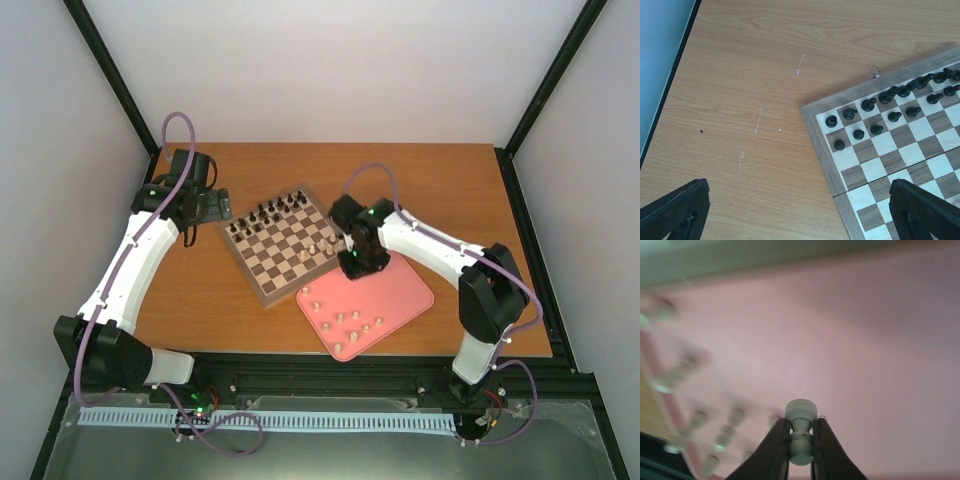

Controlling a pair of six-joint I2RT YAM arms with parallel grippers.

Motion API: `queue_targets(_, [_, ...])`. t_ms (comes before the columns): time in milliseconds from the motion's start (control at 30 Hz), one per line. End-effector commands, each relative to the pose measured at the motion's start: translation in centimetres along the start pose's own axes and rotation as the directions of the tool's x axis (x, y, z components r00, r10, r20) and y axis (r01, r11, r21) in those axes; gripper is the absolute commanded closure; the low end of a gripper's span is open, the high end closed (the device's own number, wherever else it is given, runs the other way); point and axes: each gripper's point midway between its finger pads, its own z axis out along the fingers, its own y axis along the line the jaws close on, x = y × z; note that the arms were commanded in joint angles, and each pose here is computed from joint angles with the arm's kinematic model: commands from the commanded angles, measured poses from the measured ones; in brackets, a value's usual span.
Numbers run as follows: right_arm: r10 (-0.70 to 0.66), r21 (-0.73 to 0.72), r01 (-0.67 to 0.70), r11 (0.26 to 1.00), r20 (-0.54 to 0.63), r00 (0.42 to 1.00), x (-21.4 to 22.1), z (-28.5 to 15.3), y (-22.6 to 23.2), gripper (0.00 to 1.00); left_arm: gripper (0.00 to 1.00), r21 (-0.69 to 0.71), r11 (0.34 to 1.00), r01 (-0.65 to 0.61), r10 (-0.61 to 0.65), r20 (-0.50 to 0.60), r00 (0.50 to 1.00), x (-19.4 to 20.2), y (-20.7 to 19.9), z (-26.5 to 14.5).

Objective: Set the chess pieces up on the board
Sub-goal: Pick up the chess piece from the storage box, then place the chess piece on the chessboard.

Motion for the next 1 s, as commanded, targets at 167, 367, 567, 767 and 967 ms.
queue_targets(167, [-0.165, -0.046, 0.173, 0.984, 0.133, 0.977, -7.2, -6.8, 6.4, 0.94, 0.00, 0.005, 1.000, 0.000, 0.000, 0.028, 1.000, -0.5, 0.3, -0.6])
queue_targets(367, [-0.243, -0.100, 0.258, 0.961, 0.141, 0.960, -9.7, -5.3, 11.0, 0.94, 0.00, 0.005, 1.000, 0.004, -0.004, 0.043, 0.999, -0.5, 0.5, -1.2])
queue_targets(567, [-0.302, -0.104, 0.316, 0.943, 0.128, 0.945, -10.7, -3.1, 13.2, 0.94, 0.00, 0.015, 1.000, 0.009, -0.009, 0.047, 0.999, -0.4, 0.5, -1.5])
queue_targets(767, [-0.320, -0.104, 0.331, 0.938, 0.109, 0.941, -11.4, -1.1, 13.7, 0.94, 0.00, 0.025, 1.000, 0.010, -0.011, 0.047, 0.999, -0.3, 0.4, -1.4])
queue_targets(967, [-0.321, -0.094, 0.330, 0.939, 0.099, 0.942, -12.2, 1.0, 14.1, 0.93, 0.00, 0.030, 0.999, 0.011, -0.012, 0.047, 0.999, -0.3, 0.3, -1.4])
